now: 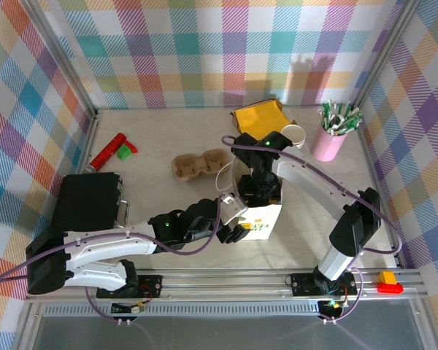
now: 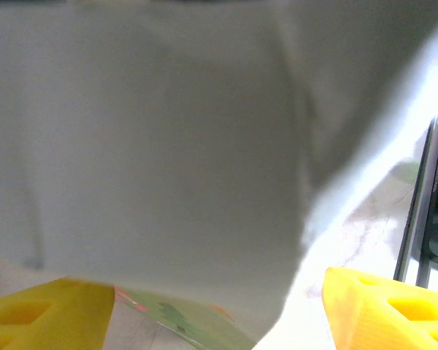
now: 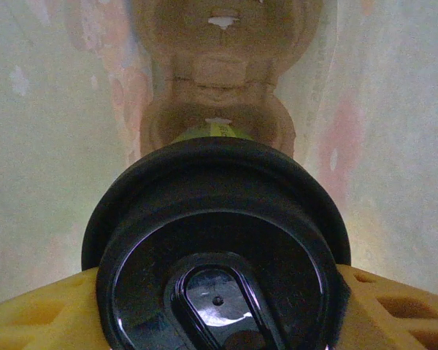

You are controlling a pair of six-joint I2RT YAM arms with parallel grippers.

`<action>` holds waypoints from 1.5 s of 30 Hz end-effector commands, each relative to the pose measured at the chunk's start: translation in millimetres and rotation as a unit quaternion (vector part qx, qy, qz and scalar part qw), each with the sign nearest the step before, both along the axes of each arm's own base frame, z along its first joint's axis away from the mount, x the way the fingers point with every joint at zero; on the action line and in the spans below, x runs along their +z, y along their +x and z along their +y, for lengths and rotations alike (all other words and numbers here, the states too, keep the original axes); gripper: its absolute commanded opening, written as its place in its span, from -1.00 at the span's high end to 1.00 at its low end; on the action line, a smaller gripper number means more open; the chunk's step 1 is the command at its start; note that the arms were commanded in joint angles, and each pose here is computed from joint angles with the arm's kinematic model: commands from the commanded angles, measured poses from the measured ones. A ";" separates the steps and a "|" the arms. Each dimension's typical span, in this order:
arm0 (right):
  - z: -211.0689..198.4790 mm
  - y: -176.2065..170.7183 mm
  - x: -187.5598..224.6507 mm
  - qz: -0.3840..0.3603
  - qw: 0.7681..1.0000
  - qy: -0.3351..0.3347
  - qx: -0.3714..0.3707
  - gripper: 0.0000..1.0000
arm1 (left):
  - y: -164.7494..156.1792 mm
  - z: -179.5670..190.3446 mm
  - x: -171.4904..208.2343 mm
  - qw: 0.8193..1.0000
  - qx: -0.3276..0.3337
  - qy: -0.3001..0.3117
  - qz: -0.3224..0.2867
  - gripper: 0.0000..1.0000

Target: Pack the takeout coffee

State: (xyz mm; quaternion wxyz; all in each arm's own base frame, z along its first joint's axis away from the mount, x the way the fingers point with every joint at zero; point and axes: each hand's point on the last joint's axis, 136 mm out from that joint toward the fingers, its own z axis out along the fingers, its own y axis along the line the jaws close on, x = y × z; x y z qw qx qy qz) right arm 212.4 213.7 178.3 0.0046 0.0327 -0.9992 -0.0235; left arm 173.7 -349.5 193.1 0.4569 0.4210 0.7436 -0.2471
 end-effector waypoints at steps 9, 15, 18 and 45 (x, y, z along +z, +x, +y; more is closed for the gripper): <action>1.1 -2.0 -14.8 0.018 1.000 -0.004 0.000 0.07 | 6.9 0.1 0.7 1.000 0.009 -0.006 -0.006 -0.49; 1.6 -2.7 -22.2 0.025 1.000 -0.004 0.001 0.07 | 6.8 0.5 1.5 1.000 0.009 -0.006 -0.007 -0.49; 1.5 -2.9 -24.9 0.027 1.000 -0.004 0.000 0.07 | 6.9 0.0 2.8 1.000 0.009 -0.008 -0.007 -0.49; 3.1 0.9 -37.6 0.027 1.000 -0.005 -0.001 0.10 | 8.1 -1.5 4.0 1.000 0.009 -0.007 -0.011 -0.49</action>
